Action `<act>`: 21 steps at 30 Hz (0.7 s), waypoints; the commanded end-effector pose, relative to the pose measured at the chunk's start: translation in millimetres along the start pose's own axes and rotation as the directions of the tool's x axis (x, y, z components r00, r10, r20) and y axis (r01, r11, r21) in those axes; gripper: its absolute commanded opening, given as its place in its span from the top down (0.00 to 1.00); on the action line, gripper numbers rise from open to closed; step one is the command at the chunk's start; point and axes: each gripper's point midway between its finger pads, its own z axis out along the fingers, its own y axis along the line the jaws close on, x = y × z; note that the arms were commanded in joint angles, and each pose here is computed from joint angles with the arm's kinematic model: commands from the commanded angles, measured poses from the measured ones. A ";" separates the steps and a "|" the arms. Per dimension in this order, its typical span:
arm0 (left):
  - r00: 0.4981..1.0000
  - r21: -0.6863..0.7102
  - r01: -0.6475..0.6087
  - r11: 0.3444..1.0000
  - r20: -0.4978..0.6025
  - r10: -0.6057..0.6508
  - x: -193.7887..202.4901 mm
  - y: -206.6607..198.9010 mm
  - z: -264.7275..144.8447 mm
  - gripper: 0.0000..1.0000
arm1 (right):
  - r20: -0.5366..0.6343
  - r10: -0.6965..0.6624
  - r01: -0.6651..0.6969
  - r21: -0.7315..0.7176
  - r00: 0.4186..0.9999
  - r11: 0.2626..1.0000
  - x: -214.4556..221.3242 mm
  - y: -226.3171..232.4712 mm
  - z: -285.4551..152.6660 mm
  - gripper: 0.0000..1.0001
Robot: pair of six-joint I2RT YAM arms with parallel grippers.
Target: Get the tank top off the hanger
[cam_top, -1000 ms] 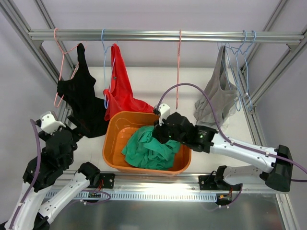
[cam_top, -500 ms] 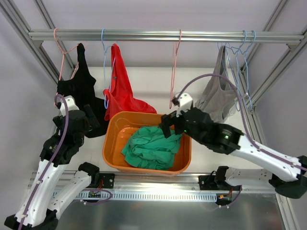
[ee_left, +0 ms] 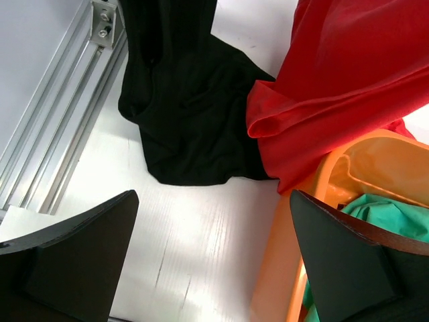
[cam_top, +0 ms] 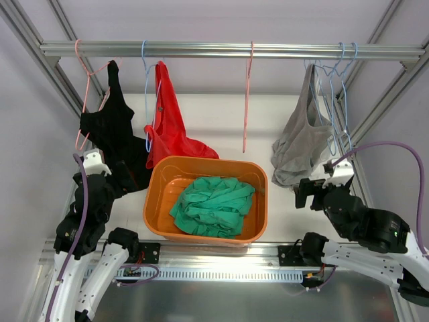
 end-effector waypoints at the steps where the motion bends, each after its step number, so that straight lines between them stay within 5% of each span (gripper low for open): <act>1: 0.999 0.014 0.008 1.000 0.041 -0.009 -5.1 -0.9 -0.5 0.01 | 0.005 0.006 -0.006 0.139 1.000 0.990 20.9 -34.9 -1.3 0.01; 14: 0.998 -0.008 0.019 1.000 0.058 -0.018 -4.4 4.3 -0.2 0.01 | -0.013 -0.149 0.143 0.363 0.989 0.920 10.1 -47.5 14.4 0.01; 18: 0.999 -0.025 0.012 1.000 0.041 -0.011 -4.1 4.9 4.0 0.01 | -0.150 -0.088 0.134 0.336 0.985 0.932 17.7 -37.6 34.0 0.01; 21: 0.999 -0.026 0.011 1.000 0.033 -0.010 -2.8 5.1 5.2 0.01 | -0.146 -0.052 0.097 0.315 0.988 0.944 12.3 -33.9 45.5 0.01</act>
